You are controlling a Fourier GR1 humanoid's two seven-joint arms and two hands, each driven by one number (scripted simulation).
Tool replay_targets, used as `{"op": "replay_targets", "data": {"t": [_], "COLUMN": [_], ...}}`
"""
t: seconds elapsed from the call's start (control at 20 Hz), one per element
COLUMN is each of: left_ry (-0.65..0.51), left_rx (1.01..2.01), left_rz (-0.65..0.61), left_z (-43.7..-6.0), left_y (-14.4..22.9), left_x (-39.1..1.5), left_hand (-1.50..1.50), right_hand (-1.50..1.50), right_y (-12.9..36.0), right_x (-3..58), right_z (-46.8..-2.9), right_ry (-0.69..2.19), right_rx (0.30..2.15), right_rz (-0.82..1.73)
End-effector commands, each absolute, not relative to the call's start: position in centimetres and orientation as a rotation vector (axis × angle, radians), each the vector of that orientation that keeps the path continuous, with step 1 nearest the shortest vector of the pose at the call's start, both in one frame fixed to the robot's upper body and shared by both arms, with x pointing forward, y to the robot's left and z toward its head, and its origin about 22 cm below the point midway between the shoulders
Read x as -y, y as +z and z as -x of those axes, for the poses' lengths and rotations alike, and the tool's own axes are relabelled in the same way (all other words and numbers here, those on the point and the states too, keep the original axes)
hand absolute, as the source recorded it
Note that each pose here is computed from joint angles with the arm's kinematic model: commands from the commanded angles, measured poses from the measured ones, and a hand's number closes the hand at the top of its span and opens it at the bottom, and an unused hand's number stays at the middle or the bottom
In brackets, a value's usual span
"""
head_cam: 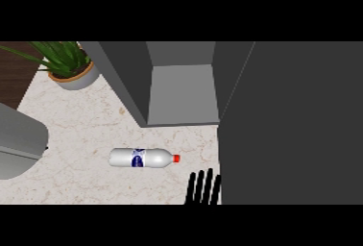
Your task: Pick up the bottled water, place it into the cabinet and close the cabinet
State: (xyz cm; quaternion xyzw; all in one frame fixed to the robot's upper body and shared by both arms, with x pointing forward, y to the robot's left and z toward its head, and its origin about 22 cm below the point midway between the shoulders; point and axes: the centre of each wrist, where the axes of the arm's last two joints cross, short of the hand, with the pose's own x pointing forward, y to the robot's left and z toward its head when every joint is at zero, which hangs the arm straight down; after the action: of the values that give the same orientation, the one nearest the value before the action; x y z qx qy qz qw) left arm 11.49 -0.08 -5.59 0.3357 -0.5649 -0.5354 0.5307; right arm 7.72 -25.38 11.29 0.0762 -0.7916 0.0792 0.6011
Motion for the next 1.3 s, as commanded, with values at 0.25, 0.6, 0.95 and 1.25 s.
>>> {"op": "replay_targets", "data": {"t": [0.25, 0.6, 0.95, 1.25], "left_ry": [-1.199, -1.184, -1.158, -1.157], "left_rx": [1.328, 1.279, 1.263, 1.276], "left_rz": [-0.865, -0.901, -0.935, -0.929], "left_z": [-16.5, -19.0, -20.8, -22.5], "left_y": [-5.9, -6.6, -7.9, -7.6], "left_x": [-1.0, -6.8, -10.8, -13.2], "left_hand": [-1.5, -1.5, -1.5, -1.5], "right_hand": [-1.5, -1.5, -1.5, -1.5], "right_y": [15.4, 13.9, 14.7, 14.0], "right_x": [25.4, 25.7, 26.3, 26.4], "right_z": [-4.3, -3.6, -2.0, -1.6], "right_ry": [0.174, 0.178, 0.164, 0.174], "right_rx": [1.901, 1.89, 1.895, 1.896], "right_rz": [-0.199, -0.212, -0.189, -0.187]}}
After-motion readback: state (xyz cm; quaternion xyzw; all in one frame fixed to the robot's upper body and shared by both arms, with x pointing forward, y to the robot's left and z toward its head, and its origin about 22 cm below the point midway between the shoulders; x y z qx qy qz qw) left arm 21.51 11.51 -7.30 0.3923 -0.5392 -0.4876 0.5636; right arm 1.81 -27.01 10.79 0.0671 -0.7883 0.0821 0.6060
